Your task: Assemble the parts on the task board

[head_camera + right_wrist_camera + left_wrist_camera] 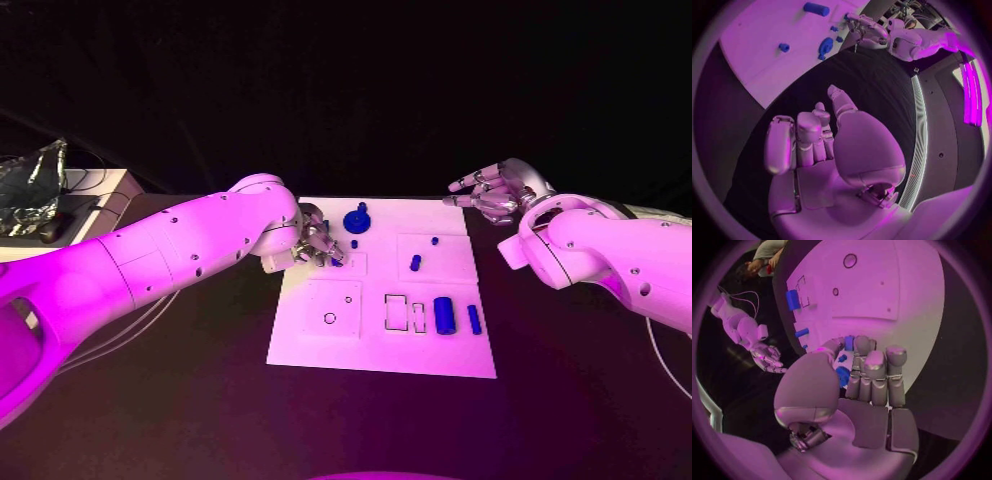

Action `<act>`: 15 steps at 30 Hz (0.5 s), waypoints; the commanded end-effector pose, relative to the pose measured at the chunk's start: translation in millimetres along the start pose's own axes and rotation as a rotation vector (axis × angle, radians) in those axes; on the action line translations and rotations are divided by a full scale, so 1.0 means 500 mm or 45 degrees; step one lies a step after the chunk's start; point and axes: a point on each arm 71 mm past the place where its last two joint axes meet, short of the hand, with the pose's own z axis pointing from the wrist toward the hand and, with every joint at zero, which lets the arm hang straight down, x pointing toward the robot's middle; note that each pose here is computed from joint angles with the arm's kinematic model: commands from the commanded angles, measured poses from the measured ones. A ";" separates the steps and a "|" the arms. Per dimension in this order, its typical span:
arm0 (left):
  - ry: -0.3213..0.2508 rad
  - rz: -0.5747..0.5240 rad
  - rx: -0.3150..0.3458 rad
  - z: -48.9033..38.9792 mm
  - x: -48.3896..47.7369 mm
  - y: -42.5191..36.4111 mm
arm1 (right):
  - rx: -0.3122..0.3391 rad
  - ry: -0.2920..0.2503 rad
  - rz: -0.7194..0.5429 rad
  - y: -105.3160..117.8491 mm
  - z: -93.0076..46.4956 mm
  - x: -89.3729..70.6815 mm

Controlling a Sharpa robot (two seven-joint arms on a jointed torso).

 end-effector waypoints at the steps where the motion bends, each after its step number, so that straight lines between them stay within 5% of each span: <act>1: 0.022 -0.035 0.011 0.003 0.013 -0.005 | -0.019 0.022 -0.013 0.002 0.000 0.004; 15: -0.001 -0.050 0.016 0.001 0.010 -0.006 | -0.016 0.029 -0.014 0.000 0.000 0.005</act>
